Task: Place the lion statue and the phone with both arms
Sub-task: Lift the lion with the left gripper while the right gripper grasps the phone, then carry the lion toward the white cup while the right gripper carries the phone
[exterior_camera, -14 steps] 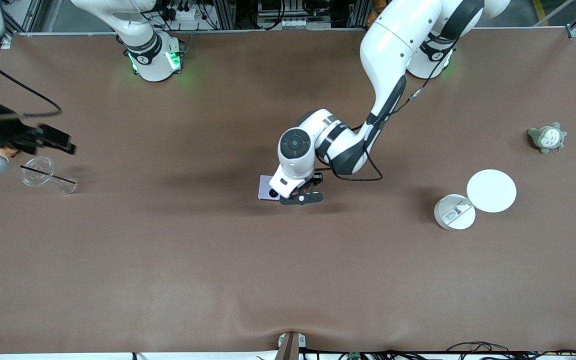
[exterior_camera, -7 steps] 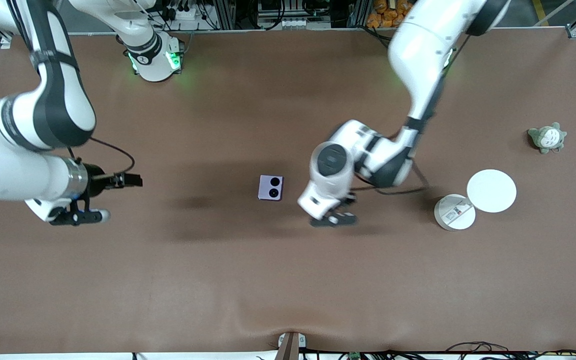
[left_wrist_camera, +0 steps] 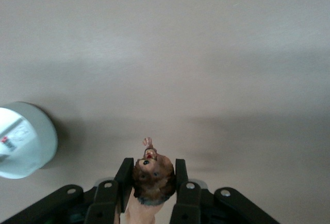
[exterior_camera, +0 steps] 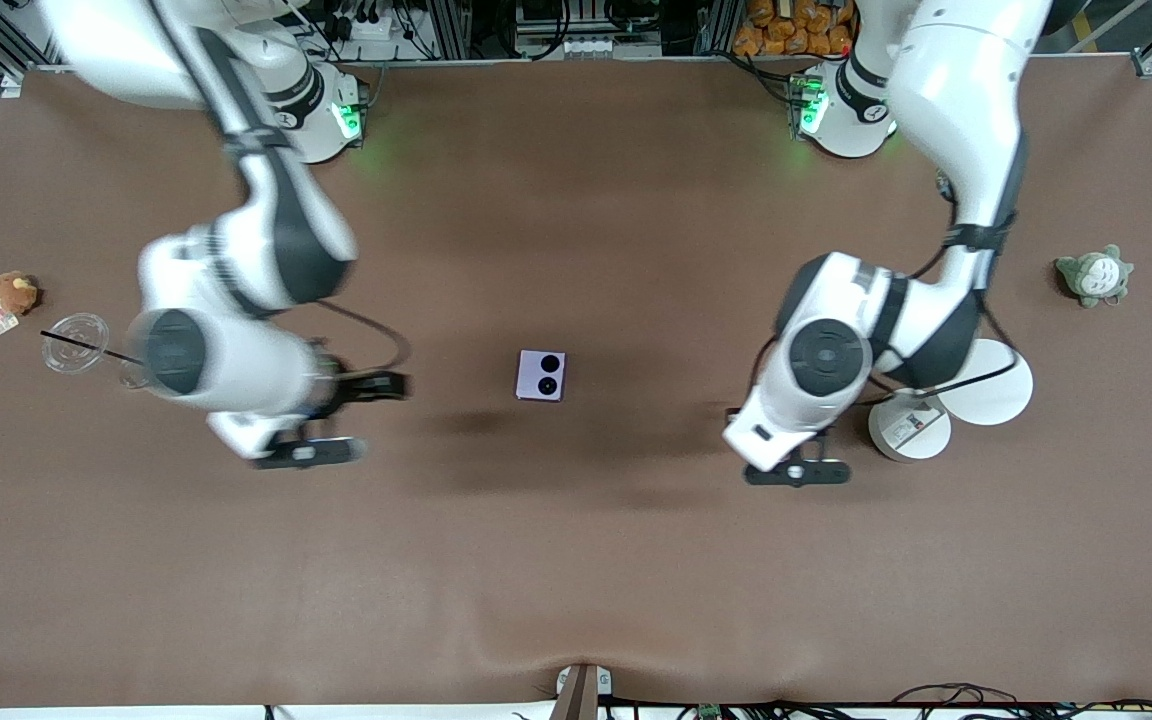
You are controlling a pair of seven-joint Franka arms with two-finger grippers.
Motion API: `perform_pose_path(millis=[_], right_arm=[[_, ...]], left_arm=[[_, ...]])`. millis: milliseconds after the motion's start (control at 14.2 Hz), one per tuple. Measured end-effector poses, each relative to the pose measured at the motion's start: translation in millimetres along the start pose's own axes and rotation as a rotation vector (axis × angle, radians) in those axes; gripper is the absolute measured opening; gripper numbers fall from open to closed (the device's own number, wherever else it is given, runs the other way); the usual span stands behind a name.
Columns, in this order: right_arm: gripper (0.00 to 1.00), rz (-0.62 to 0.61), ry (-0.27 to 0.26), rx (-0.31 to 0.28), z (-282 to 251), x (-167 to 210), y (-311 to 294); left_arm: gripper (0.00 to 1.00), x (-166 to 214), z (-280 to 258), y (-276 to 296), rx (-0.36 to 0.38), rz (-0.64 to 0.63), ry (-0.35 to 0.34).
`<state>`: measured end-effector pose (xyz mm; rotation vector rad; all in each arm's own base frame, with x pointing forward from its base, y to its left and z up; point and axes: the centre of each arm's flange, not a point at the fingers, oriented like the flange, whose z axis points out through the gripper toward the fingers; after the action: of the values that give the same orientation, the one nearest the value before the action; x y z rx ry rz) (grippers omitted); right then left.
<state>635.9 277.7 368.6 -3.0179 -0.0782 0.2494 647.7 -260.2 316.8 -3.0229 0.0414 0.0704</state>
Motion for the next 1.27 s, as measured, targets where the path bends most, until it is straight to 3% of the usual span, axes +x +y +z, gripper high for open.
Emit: perform_pose_path(millis=[212,565,776,988,1271], right_arm=[[1.0,0.016,0.018,-0.015,60.8,-4.5,-60.1],[1.0,0.021,0.062,-0.008,131.1,-6.5,-104.4],[1.0,0.016,0.078,-0.063,165.4,-18.9,-129.1],[1.0,0.099,0.078,-0.11,197.3,-31.2,-145.1],[1.0,0.14,0.079,-0.119,210.3,-33.9,-148.6]], left_arm=[[0.37,0.2,19.9,-35.1,0.011,0.005,-0.045],[0.37,3.8,39.2,-69.4,0.008,0.014,-0.067],[0.37,2.7,45.8,-70.2,0.002,0.014,-0.059],[0.37,2.4,47.4,-69.6,0.001,0.015,-0.055],[0.37,4.8,51.5,-74.2,-0.005,0.007,-0.044]])
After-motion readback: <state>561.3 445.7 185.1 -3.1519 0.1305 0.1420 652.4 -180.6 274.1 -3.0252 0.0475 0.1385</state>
